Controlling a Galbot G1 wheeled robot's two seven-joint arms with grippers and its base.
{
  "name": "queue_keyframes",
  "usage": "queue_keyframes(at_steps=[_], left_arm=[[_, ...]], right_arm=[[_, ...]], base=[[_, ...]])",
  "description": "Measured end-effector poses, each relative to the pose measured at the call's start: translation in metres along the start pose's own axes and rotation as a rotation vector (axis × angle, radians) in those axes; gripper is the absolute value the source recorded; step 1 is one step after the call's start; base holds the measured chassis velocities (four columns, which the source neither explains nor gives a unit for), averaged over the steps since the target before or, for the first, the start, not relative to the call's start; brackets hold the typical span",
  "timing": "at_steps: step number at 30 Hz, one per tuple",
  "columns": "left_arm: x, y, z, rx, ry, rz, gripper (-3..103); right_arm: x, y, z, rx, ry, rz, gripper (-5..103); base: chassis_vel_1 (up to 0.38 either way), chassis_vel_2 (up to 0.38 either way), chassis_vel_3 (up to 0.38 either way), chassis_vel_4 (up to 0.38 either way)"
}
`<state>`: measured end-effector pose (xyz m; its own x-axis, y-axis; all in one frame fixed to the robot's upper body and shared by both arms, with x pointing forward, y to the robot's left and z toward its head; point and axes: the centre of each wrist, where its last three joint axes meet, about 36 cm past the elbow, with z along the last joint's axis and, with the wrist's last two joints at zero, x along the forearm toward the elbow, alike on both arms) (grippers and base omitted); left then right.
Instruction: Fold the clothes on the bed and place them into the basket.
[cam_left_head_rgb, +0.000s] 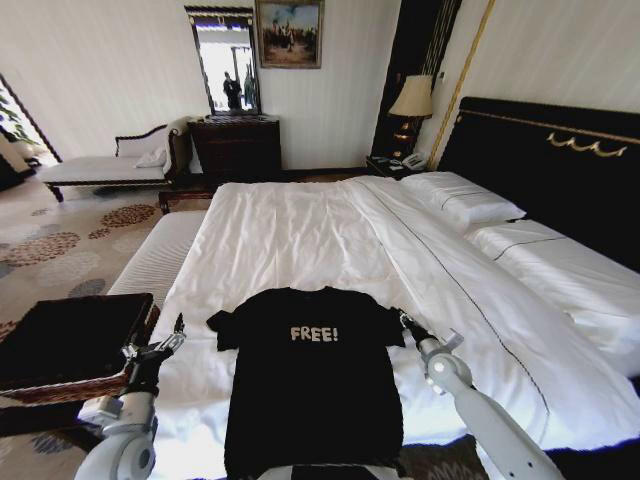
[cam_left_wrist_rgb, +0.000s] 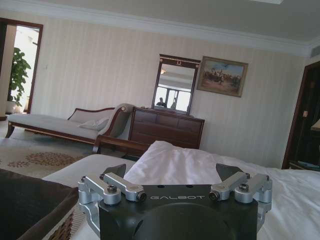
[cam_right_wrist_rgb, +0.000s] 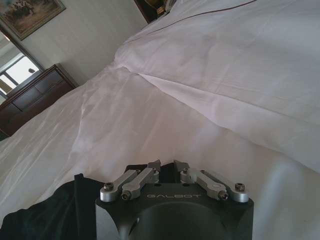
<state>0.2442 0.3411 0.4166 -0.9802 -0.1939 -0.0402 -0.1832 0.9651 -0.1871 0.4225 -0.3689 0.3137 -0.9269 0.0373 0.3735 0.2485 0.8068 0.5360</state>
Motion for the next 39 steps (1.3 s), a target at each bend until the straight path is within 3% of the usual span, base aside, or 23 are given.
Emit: queue_keyframes(at_steps=[6, 17, 21, 27, 39], left_arm=[[0.000, 0.000, 0.001, 0.000, -0.002, -0.004, 100], [-0.001, 0.001, 0.006, 0.006, 0.001, -0.017, 100], [-0.003, -0.002, 0.010, 0.017, 0.001, -0.025, 100], [-0.001, -0.004, 0.012, 0.018, 0.004, -0.033, 100], [0.001, -0.001, 0.008, 0.007, 0.000, -0.047, 100]], right_arm=[[0.000, 0.000, 0.001, 0.005, -0.006, -0.002, 1], [0.008, 0.015, -0.004, 0.009, -0.041, -0.045, 0], [0.026, 0.050, -0.009, -0.048, -0.068, -0.109, 0], [0.036, 0.087, 0.009, -0.056, -0.039, -0.201, 0], [0.028, 0.124, 0.038, -0.015, 0.034, -0.302, 0]], base=[[0.000, 0.000, 0.000, 0.000], [0.000, 0.000, 0.000, 0.000], [0.000, 0.000, 0.000, 0.000], [0.000, 0.000, 0.000, 0.000], [0.000, 0.000, 0.000, 0.000]])
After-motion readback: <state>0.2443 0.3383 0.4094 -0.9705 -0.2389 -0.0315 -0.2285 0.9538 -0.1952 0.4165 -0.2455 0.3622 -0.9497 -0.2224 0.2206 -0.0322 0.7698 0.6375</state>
